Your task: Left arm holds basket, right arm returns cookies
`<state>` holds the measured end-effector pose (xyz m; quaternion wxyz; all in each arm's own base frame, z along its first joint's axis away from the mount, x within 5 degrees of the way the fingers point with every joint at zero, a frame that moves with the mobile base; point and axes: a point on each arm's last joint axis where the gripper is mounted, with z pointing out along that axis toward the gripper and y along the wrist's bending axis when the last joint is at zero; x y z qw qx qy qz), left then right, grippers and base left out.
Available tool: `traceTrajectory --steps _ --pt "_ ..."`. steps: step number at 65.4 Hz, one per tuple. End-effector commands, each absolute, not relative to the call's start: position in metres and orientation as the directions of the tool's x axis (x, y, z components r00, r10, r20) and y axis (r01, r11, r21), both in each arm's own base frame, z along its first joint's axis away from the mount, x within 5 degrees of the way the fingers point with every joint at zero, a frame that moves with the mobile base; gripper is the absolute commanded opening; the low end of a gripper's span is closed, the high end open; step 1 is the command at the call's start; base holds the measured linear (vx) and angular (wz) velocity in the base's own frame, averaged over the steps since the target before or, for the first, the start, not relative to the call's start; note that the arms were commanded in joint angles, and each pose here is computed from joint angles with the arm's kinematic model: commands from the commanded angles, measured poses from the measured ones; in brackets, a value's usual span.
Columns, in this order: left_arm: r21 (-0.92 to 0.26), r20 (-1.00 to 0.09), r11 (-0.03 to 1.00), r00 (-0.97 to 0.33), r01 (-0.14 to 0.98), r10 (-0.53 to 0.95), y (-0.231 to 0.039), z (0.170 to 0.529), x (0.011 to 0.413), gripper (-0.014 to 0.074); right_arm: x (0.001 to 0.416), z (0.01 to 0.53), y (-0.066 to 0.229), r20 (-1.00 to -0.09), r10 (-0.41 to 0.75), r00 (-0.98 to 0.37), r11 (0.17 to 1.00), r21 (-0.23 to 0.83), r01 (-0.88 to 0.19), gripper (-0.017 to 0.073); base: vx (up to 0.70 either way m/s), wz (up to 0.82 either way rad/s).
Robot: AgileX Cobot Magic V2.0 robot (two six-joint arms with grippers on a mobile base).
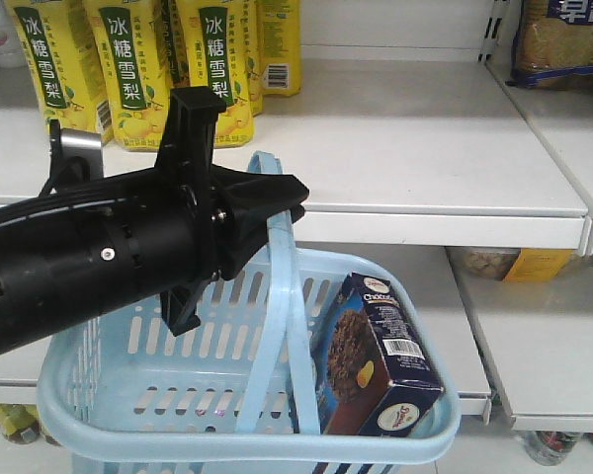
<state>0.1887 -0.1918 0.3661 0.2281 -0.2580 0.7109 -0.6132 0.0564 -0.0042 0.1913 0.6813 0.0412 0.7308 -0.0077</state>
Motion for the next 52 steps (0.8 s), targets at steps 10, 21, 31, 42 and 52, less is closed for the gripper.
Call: traceTrajectory --steps 10,21,31,42,52 --pt "-0.997 -0.029 0.074 -0.745 -0.027 -0.667 -0.1849 0.3888 0.1864 -0.0003 0.0566 0.1929 -0.0038 -0.999 0.032 -0.002 0.997 0.032 0.064 -0.0003 0.0 0.0" --pt "-0.997 -0.029 0.074 -0.745 -0.027 -0.667 -0.1849 0.3888 0.1864 -0.0003 0.0566 0.1929 -0.0038 -0.999 0.032 -0.002 0.997 0.032 0.064 -0.0003 0.0 0.0" --pt "-0.997 -0.029 0.074 -0.745 -0.027 -0.667 -0.1849 0.3888 0.1864 -0.0003 0.0566 0.1929 -0.0038 -0.999 0.032 -0.002 0.997 0.032 0.064 -0.0003 0.0 0.0" --pt "-0.997 -0.029 0.074 -0.745 -0.027 -0.667 -0.1849 0.3888 0.1864 -0.0003 0.0566 0.1929 -0.0038 -0.999 0.032 -0.002 0.997 0.032 0.064 -0.0003 0.0 0.0" --pt "-0.997 -0.029 0.074 -0.745 -0.027 -0.667 -0.1849 0.3888 0.1864 -0.0003 0.0566 0.1929 -0.0038 -0.999 0.032 -0.002 0.997 0.032 0.064 -0.0003 0.0 0.0"
